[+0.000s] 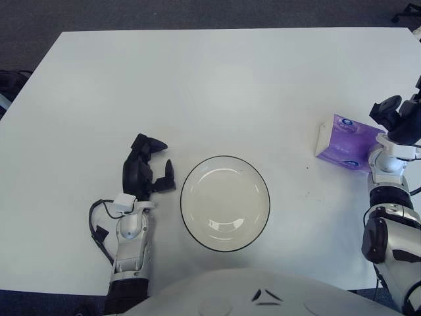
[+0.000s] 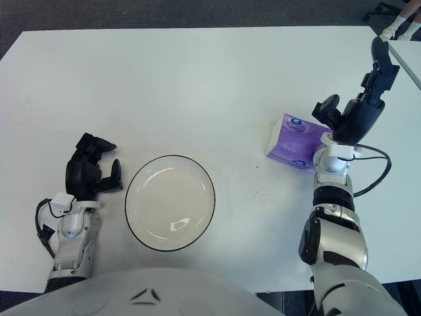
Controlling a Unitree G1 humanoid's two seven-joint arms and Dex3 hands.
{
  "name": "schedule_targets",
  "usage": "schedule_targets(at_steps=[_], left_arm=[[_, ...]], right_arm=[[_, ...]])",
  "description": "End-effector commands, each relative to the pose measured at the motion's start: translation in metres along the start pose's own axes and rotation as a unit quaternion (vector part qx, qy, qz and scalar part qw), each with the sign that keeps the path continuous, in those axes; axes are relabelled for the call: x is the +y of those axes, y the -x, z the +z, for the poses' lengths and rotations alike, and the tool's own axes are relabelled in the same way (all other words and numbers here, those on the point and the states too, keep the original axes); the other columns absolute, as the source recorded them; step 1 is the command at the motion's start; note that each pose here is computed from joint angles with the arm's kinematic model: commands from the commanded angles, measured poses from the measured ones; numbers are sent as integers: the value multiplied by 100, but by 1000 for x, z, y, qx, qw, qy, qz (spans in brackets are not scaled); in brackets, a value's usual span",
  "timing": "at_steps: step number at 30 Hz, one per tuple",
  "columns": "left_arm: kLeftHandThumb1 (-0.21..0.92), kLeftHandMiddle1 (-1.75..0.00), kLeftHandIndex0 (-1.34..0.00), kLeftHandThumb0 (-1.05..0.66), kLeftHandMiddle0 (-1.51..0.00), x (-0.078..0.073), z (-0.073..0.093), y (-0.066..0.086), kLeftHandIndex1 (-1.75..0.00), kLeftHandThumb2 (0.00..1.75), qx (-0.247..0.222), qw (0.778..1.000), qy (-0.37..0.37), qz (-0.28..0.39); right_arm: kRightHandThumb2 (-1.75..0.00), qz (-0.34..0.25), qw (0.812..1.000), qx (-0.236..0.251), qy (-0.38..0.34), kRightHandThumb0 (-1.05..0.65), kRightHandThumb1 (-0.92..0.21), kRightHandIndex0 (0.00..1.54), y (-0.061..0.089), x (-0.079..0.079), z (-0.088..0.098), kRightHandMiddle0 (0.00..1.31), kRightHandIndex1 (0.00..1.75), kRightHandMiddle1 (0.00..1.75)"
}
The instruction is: Put the tissue paper into the plate.
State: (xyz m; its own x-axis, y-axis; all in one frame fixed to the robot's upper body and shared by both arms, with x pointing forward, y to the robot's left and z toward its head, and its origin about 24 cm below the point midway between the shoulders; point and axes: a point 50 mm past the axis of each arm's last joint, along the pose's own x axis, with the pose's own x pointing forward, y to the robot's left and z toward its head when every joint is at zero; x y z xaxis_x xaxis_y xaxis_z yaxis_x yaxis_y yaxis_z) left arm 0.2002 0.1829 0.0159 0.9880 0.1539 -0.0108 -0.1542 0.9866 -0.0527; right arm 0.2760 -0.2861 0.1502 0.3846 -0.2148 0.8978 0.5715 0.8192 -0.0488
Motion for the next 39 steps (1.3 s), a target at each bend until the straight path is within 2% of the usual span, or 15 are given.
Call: schedule_targets(at_steps=[1,17,39], left_arm=[[10,-175,-59,-1,-78,8,-25,14,-165,155,75,997,-2,1],[11,-175,-56,-1,-77,10,-21,16,-170,156,83,996,0,18],[11,-175,-57,-1,-78,9,-19,16,-167,155,78,997,2,6]], right_arm=[[-104,-4,1000,-5,0,-85,-92,0,0,1,2,0,12,51],[-104,-4,1000,-7,1,-85,-92,0,-1,2,4,0,12,51],[-104,-5,1000,-7,3,-85,-92,0,-1,2,3,0,12,51]])
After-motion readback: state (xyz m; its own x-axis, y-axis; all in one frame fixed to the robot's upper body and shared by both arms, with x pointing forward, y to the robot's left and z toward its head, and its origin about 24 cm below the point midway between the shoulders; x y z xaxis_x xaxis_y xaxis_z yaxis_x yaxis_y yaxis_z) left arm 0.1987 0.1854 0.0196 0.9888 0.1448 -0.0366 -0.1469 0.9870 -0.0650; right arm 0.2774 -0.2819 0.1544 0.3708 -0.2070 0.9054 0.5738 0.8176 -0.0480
